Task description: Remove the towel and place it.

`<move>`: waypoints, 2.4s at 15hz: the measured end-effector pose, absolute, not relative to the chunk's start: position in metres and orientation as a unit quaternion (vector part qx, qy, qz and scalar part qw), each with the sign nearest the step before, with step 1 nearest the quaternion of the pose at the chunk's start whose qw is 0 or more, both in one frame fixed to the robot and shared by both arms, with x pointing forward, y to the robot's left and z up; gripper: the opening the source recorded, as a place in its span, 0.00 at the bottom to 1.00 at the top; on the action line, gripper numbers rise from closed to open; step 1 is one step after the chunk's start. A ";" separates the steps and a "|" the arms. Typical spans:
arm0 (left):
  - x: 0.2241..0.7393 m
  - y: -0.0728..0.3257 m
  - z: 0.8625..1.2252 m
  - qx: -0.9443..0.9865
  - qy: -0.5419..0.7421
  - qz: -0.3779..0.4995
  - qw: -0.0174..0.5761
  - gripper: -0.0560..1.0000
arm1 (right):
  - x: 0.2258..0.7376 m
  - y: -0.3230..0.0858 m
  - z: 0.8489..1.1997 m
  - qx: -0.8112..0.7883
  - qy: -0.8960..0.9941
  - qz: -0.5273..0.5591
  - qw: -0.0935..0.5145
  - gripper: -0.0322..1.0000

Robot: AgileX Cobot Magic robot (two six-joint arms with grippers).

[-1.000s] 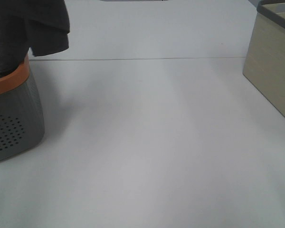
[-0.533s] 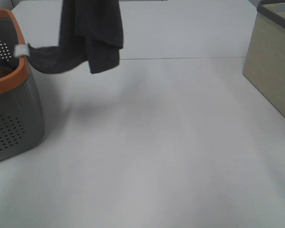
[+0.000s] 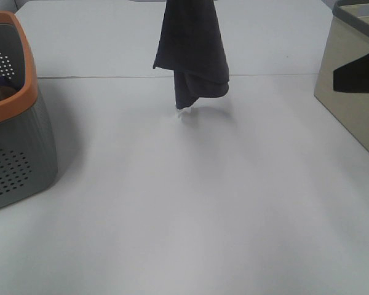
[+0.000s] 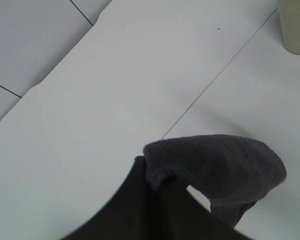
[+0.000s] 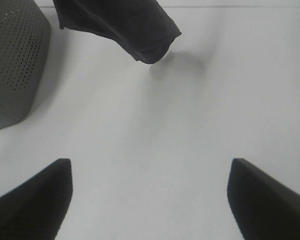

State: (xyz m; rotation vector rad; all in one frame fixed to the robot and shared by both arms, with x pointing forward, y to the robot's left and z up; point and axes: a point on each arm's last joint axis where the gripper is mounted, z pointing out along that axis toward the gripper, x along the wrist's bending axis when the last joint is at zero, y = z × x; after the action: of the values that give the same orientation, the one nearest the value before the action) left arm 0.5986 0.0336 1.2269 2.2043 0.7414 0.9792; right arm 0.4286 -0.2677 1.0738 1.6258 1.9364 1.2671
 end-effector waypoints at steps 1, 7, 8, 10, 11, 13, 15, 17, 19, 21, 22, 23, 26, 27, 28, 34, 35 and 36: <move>0.601 0.032 1.223 0.834 0.280 0.368 0.301 0.05 | 0.436 -0.268 1.069 0.574 0.674 0.437 0.158 0.76; 0.608 0.026 1.210 0.840 0.281 0.361 0.292 0.05 | 0.489 -0.192 1.042 0.544 0.699 0.436 0.159 0.75; 0.608 0.026 1.210 0.839 0.282 0.361 0.293 0.05 | 0.494 -0.178 1.041 0.540 0.700 0.441 0.154 0.74; 0.608 0.025 1.211 0.837 0.281 0.363 0.297 0.05 | 0.501 -0.154 1.038 0.527 0.706 0.449 0.148 0.73; 0.609 0.025 1.212 0.835 0.279 0.366 0.301 0.05 | 0.504 -0.138 1.037 0.517 0.711 0.454 0.145 0.73; 0.609 0.025 1.212 0.834 0.279 0.367 0.303 0.05 | 0.511 -0.109 1.035 0.505 0.712 0.467 0.139 0.73; 0.609 0.024 1.213 0.833 0.279 0.368 0.306 0.05 | 0.524 -0.094 1.031 0.531 0.684 0.481 0.139 0.73; 0.609 0.024 1.213 0.832 0.279 0.366 0.309 0.05 | 0.540 -0.088 1.024 0.561 0.650 0.491 0.146 0.73; 0.608 0.022 1.212 0.834 0.279 0.355 0.317 0.05 | 0.558 -0.079 1.016 0.603 0.604 0.504 0.136 0.73; 0.608 0.021 1.212 0.834 0.279 0.352 0.320 0.05 | 0.571 -0.071 1.019 0.623 0.573 0.519 0.122 0.73; 0.609 0.020 1.209 0.835 0.278 0.351 0.319 0.05 | 0.576 -0.068 1.022 0.627 0.562 0.526 0.116 0.73; 0.611 0.018 1.206 0.836 0.279 0.349 0.317 0.05 | 0.579 -0.065 1.028 0.629 0.554 0.535 0.110 0.73; 0.617 0.014 1.196 0.840 0.279 0.348 0.309 0.05 | 0.577 -0.060 1.029 0.631 0.567 0.524 0.079 0.72; 0.619 0.016 1.194 0.840 0.282 0.348 0.307 0.05 | 0.574 -0.059 1.022 0.633 0.579 0.510 0.063 0.72; 0.622 0.019 1.194 0.839 0.286 0.349 0.305 0.05 | 0.571 -0.057 1.015 0.633 0.595 0.493 0.049 0.72; 0.632 0.031 1.195 0.831 0.298 0.353 0.311 0.05 | 0.555 -0.043 1.004 0.624 0.633 0.459 0.003 0.59; 0.632 0.031 1.195 0.830 0.298 0.351 0.314 0.05 | 0.552 -0.037 1.006 0.617 0.630 0.470 0.012 0.59; 0.632 0.030 1.195 0.830 0.298 0.348 0.317 0.05 | 0.550 -0.030 1.007 0.611 0.624 0.486 0.028 0.58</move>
State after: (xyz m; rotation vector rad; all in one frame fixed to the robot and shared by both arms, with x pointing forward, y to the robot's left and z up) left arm 0.6317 0.0302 1.1951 2.1856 0.7840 0.9172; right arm 0.5502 -0.0299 1.0072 1.8876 1.9271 1.4989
